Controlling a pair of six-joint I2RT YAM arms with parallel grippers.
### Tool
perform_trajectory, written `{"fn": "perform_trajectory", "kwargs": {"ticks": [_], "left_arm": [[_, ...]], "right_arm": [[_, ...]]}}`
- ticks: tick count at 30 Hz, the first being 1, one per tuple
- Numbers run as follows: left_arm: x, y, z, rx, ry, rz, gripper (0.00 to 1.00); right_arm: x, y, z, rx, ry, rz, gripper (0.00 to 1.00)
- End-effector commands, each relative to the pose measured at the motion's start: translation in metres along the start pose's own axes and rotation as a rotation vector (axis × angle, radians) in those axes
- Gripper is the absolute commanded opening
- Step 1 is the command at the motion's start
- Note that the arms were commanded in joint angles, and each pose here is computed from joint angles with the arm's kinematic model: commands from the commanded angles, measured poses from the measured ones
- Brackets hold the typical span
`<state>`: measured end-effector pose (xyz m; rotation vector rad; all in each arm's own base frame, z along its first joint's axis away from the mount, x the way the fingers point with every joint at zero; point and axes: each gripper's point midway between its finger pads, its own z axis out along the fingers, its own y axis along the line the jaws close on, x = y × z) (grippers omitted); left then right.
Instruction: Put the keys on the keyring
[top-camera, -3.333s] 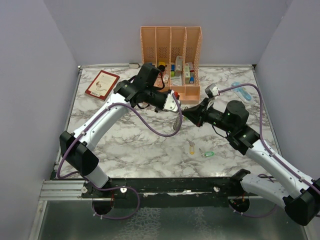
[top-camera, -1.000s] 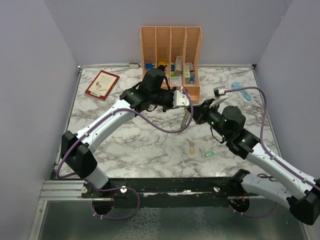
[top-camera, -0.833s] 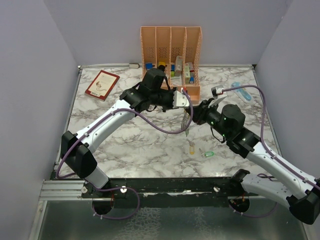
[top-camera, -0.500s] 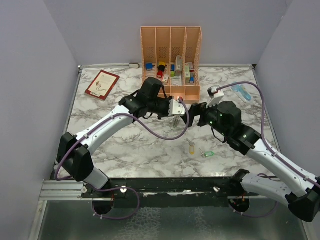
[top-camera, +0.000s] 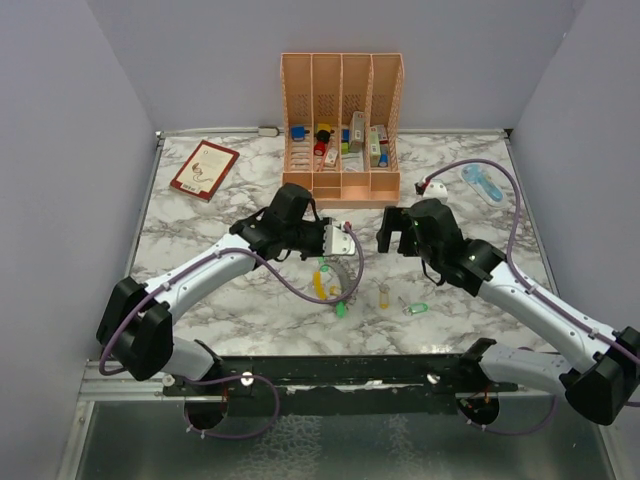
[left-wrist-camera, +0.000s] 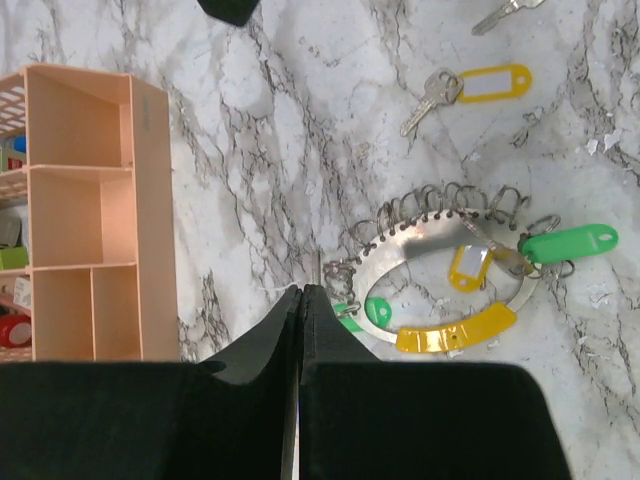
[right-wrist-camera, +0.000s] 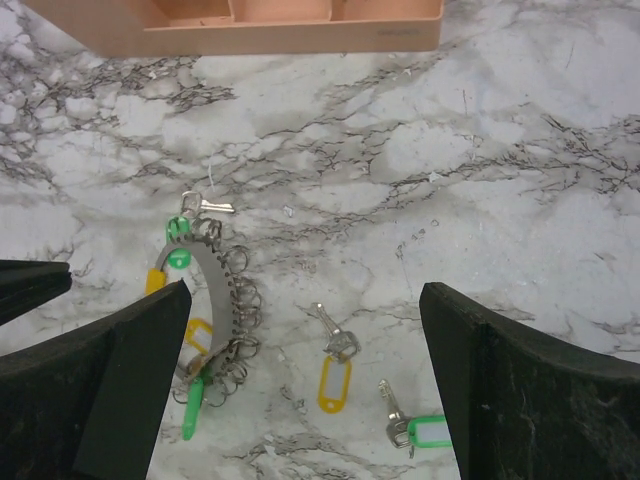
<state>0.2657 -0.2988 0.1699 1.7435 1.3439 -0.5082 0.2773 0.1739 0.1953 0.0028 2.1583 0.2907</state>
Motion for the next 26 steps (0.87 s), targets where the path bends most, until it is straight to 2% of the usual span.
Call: {"fn": "perform_trajectory", "kwargs": {"ticks": [1, 4, 9, 15, 20, 26], "left_arm": [[0.004, 0.013, -0.013, -0.080, 0.015, 0.008, 0.03], [0.014, 0.024, -0.021, -0.130, 0.023, -0.044, 0.11], [0.026, 0.053, -0.040, -0.253, 0.004, -0.159, 0.39], [0.034, 0.078, -0.060, -0.393, -0.031, -0.231, 0.72], [0.037, 0.084, -0.065, -0.428, -0.026, -0.257, 0.87], [0.036, 0.091, -0.072, -0.453, -0.026, -0.264, 0.99]], "right_arm": [[-0.013, -0.009, -0.004, 0.066, -0.045, 0.038, 0.99], [-0.014, -0.013, -0.007, 0.081, -0.057, 0.049, 0.99], [-0.009, -0.021, -0.005, 0.121, -0.062, 0.065, 0.99], [0.003, -0.021, 0.011, 0.168, 0.017, 0.008, 0.99], [0.009, -0.012, 0.019, 0.146, 0.059, 0.013, 0.99], [-0.005, -0.020, 0.013, 0.183, -0.007, 0.027, 0.99]]}}
